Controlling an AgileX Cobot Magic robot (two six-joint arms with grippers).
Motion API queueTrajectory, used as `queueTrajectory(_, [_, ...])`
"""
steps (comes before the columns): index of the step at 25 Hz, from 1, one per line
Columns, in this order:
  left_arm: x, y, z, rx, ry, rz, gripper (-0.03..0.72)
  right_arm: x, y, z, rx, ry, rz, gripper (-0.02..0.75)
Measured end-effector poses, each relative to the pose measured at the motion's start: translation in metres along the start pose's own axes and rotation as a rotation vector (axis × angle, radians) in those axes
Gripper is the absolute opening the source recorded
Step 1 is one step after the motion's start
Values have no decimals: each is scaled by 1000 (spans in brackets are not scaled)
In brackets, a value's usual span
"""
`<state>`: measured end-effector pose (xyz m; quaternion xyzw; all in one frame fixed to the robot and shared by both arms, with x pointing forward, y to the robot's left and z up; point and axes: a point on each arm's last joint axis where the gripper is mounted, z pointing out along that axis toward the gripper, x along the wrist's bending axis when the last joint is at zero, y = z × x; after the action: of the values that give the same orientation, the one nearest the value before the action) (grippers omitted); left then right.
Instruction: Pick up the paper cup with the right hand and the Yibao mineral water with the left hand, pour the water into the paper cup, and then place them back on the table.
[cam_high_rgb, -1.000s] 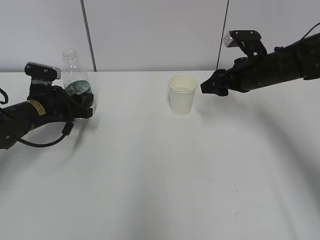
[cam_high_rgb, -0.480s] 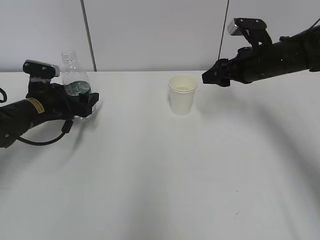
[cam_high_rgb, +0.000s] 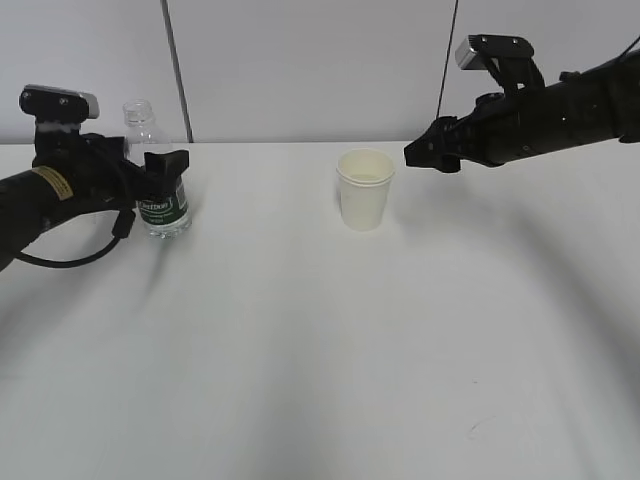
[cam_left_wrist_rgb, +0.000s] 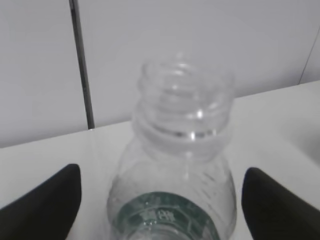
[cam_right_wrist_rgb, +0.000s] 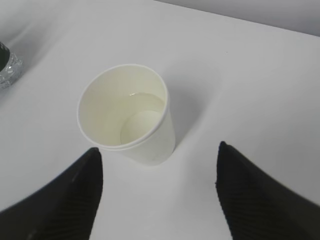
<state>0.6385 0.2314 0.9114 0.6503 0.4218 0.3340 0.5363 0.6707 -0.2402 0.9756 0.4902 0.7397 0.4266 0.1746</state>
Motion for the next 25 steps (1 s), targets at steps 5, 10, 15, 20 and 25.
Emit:
queueTrajectory(5, [-1,15,-5,-34,1,7,594,0,0,0,-1,0,5,553])
queueTrajectory(10, [-2,33,-11,-75,3,-4,594,3,11,-11,-35,-18,-3,552])
queueTrajectory(15, [-3,51,-17,-118,4,-5,592,6,25,-27,-81,-40,-19,552])
queueTrajectory(20, [-4,64,-22,-135,12,0,591,8,31,-33,-101,-49,-25,552])
queueTrajectory(25, [0,89,-36,-66,87,-2,588,11,35,-40,-117,-51,-32,552])
